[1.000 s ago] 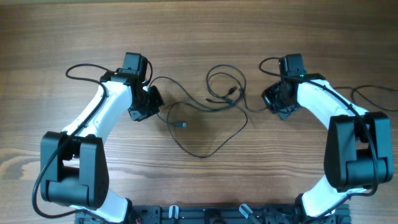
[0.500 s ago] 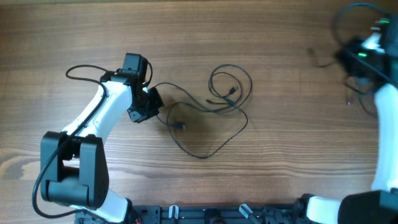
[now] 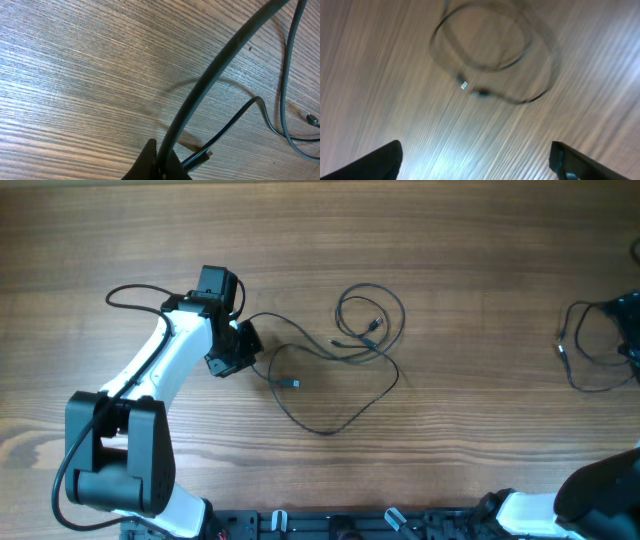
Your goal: Untangle cables
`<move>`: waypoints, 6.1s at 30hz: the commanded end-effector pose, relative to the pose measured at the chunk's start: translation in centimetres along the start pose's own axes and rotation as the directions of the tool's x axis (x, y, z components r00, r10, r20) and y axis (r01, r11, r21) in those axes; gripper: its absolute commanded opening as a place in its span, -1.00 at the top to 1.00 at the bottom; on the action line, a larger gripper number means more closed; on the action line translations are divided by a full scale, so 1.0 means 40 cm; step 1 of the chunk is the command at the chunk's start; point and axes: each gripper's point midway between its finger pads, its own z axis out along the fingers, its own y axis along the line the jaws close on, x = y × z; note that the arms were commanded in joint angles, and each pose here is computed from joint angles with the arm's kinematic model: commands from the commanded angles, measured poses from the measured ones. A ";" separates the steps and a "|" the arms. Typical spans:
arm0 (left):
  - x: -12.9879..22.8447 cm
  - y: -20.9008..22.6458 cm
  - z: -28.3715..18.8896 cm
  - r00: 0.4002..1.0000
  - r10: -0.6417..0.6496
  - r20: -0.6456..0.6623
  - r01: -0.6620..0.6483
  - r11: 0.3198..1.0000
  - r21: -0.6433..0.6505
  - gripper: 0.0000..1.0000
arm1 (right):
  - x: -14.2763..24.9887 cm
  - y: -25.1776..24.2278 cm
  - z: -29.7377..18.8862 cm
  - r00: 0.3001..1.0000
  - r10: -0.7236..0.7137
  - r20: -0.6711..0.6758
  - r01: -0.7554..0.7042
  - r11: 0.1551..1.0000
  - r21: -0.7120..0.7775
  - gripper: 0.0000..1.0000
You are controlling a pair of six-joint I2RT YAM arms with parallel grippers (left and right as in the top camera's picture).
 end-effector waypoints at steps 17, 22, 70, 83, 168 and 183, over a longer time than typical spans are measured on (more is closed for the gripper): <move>0.051 -0.204 -0.005 0.931 0.363 0.033 -0.354 0.879 0.319 0.92 | 0.678 0.266 -0.026 0.482 -0.774 -0.411 0.565 0.633 -0.529 -0.99; 0.041 -0.178 0.003 0.936 0.351 0.036 -0.348 0.902 0.256 0.92 | 0.862 0.208 0.018 0.397 -0.758 -0.517 0.585 0.643 -0.494 -1.00; -0.127 0.047 -0.104 0.997 -0.063 0.033 0.047 0.931 0.363 0.06 | 0.187 0.262 -0.064 0.816 -0.575 0.051 0.577 0.810 -0.108 0.91; -0.020 -0.112 -0.030 0.964 0.247 0.096 -0.260 0.951 0.168 -0.25 | 0.128 0.299 -0.072 0.864 -0.488 0.123 0.503 0.836 -0.221 -0.07; 0.031 -0.134 -0.013 0.944 0.321 0.074 -0.327 0.939 0.107 -0.18 | -0.070 0.153 -0.259 0.912 0.139 0.386 -0.010 0.948 -0.318 0.91; 0.031 -0.134 -0.013 0.944 0.321 0.074 -0.327 0.939 0.107 -0.18 | 0.179 0.172 0.128 0.947 -0.148 -0.285 0.071 0.962 -0.265 -0.99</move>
